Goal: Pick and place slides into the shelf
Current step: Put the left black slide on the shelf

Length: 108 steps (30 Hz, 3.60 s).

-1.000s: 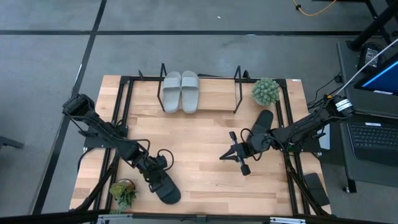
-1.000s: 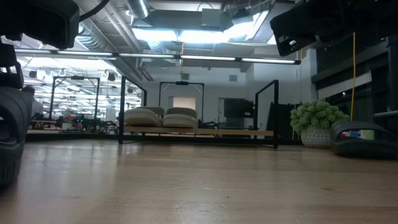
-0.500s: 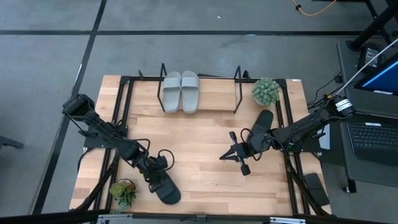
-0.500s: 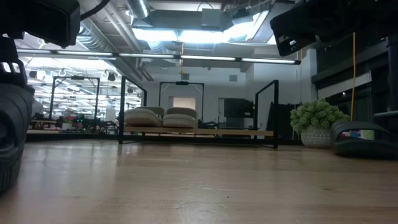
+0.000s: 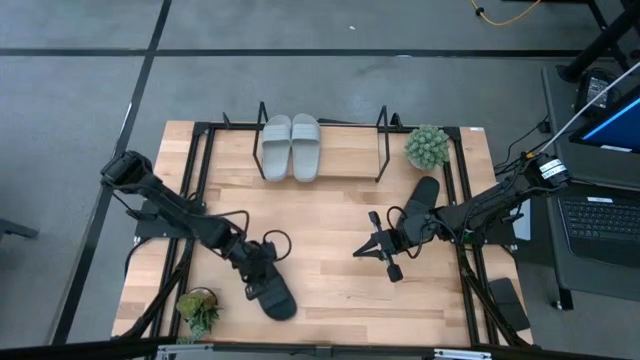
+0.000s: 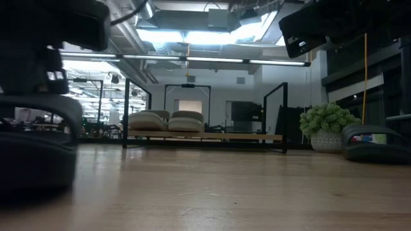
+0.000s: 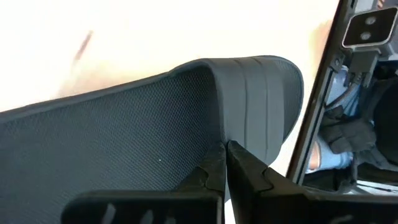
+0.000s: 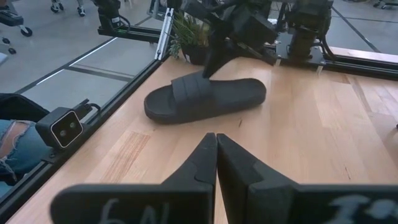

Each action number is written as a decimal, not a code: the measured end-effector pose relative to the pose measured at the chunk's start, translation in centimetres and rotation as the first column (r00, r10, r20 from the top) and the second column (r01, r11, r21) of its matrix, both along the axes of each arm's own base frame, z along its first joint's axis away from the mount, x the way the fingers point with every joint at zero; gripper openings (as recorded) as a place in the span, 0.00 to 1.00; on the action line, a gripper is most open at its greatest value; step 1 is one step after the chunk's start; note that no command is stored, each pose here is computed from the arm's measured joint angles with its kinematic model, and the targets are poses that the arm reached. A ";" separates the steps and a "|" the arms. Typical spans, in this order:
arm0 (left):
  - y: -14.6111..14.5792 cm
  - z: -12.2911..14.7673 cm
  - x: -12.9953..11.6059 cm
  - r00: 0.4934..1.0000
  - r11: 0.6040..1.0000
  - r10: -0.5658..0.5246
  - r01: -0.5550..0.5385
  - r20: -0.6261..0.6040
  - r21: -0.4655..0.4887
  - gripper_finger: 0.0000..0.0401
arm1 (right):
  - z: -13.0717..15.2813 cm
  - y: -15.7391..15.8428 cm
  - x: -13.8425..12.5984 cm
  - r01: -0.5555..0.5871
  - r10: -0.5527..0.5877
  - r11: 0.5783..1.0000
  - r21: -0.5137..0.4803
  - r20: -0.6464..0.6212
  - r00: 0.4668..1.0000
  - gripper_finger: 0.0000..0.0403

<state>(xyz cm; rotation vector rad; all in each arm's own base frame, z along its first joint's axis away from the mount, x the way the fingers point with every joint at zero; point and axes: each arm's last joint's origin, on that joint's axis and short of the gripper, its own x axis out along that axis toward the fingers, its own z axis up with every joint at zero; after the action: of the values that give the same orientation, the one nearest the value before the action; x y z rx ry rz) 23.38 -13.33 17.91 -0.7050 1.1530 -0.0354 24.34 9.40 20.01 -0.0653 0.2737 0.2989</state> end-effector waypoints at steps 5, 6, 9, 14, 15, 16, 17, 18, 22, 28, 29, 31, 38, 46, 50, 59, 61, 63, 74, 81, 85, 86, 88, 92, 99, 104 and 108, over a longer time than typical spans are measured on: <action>1.7 0.0 0.8 1.000 0.999 -0.022 0.022 0.022 0.028 0.00 | 0.0 0.0 0.0 -0.001 0.001 1.000 -0.001 0.000 1.000 0.03; 2.1 0.0 1.0 0.999 0.999 -0.026 0.025 0.027 0.033 0.00 | 0.0 0.0 0.0 -0.001 0.001 1.000 -0.001 0.000 1.000 0.03; 3.3 0.0 1.5 0.999 0.998 -0.032 0.030 0.042 0.046 0.00 | 0.0 0.0 0.0 -0.001 0.001 1.000 -0.002 0.001 1.000 0.03; 5.5 0.0 2.3 0.997 0.997 -0.044 0.040 0.066 0.065 0.00 | 0.2 0.0 0.1 -0.007 0.008 0.999 -0.034 0.034 0.999 0.04; 5.9 0.0 2.4 0.997 0.997 -0.046 0.041 0.070 0.066 0.00 | 0.3 0.0 0.1 -0.003 0.005 0.999 -0.046 0.048 0.999 0.04; 6.4 0.0 2.5 0.996 0.997 -0.047 0.042 0.073 0.066 0.00 | 0.4 0.0 0.1 -0.001 0.004 0.998 -0.057 0.063 0.998 0.04; 6.8 0.0 2.6 0.996 0.997 -0.049 0.044 0.077 0.067 0.00 | 0.5 0.0 0.1 0.000 0.004 0.998 -0.061 0.076 0.997 0.04; 7.2 0.0 2.7 0.995 0.996 -0.053 0.047 0.081 0.070 0.00 | 0.6 0.0 0.2 0.001 0.004 0.998 -0.060 0.086 0.996 0.04; 9.0 0.0 3.0 0.993 0.996 -0.060 0.052 0.098 0.077 0.00 | 0.8 0.1 0.3 0.006 -0.004 0.999 -0.038 0.068 0.998 0.04; 11.4 -0.1 3.0 0.996 0.996 -0.042 0.036 0.084 0.076 0.00 | 3.0 0.6 1.8 0.000 -0.002 0.997 -0.078 -0.023 1.000 0.04; 11.7 -0.1 3.0 0.995 0.997 -0.042 0.036 0.085 0.075 0.00 | 3.4 0.8 2.1 -0.004 0.001 0.996 -0.093 -0.029 1.000 0.04; 12.3 -0.1 3.1 0.995 0.996 -0.041 0.033 0.091 0.082 0.00 | 4.0 1.0 2.8 -0.017 0.012 0.991 -0.130 -0.037 0.999 0.04; 13.6 -0.1 3.1 0.993 0.993 -0.046 0.034 0.108 0.109 0.00 | 2.8 2.2 5.8 -0.054 0.026 0.975 -0.217 -0.127 0.992 0.04; 14.1 -0.1 3.1 0.993 0.992 -0.029 0.015 0.112 0.125 0.00 | 1.1 3.5 9.1 -0.101 0.024 0.955 -0.280 -0.265 0.964 0.06; 14.1 -0.1 3.1 0.995 0.992 0.023 -0.035 0.102 0.119 0.00 | 0.9 4.0 10.3 -0.114 0.020 0.950 -0.292 -0.305 0.952 0.13; 14.3 0.2 3.3 0.994 0.994 0.008 -0.020 0.110 0.109 0.00 | 1.3 4.2 10.8 -0.109 0.023 0.952 -0.287 -0.289 0.957 0.27; 14.4 0.4 3.3 0.995 0.994 0.000 -0.011 0.104 0.109 0.00 | 1.3 4.1 10.9 -0.107 0.022 0.952 -0.286 -0.286 0.958 0.28; 14.6 0.7 3.4 0.995 0.994 0.002 -0.014 0.104 0.110 0.00 | 1.3 4.1 10.9 -0.106 0.021 0.952 -0.286 -0.286 0.958 0.29; 16.0 0.9 3.2 0.996 0.986 0.055 -0.065 0.070 0.156 0.09 | 1.3 4.1 10.8 -0.104 0.019 0.954 -0.280 -0.291 0.957 0.29; 16.0 0.9 3.2 0.996 0.987 0.053 -0.063 0.072 0.149 0.25 | 1.3 4.1 10.8 -0.104 0.019 0.954 -0.281 -0.290 0.957 0.29; 16.0 1.0 3.2 0.996 0.996 0.018 -0.025 0.082 0.080 0.28 | 1.3 4.1 10.8 -0.106 0.020 0.953 -0.284 -0.289 0.957 0.29; 16.1 1.1 3.1 0.997 0.998 0.011 -0.016 0.082 0.055 0.28 | 1.3 4.1 10.8 -0.106 0.020 0.953 -0.284 -0.289 0.957 0.29; 16.3 1.1 2.9 0.997 1.000 0.003 -0.003 0.075 0.003 0.28 | 1.3 4.1 10.8 -0.106 0.021 0.953 -0.284 -0.289 0.957 0.29; 17.1 1.1 2.2 0.999 0.998 0.024 -0.023 0.030 -0.056 0.28 | 1.4 4.1 10.8 -0.105 0.021 0.953 -0.283 -0.286 0.958 0.29; 18.7 0.7 0.8 0.991 0.991 0.096 -0.103 -0.091 -0.081 0.28 | 1.4 4.1 10.9 -0.089 0.011 0.961 -0.261 -0.285 0.958 0.29; 19.3 0.6 -0.1 0.982 0.983 0.109 -0.129 -0.156 -0.130 0.28 | 1.4 4.1 10.9 -0.090 0.011 0.961 -0.262 -0.289 0.957 0.29; 19.0 0.8 -0.3 0.989 0.994 0.062 -0.073 -0.131 -0.086 0.28 | 1.4 3.8 11.0 -0.084 0.004 0.961 -0.265 -0.288 0.958 0.29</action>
<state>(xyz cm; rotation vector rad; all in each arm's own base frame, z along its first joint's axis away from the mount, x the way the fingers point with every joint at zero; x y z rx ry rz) 23.09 5.72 18.75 -0.8361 1.2557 0.0154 35.31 13.22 21.38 -0.3051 0.6008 0.3138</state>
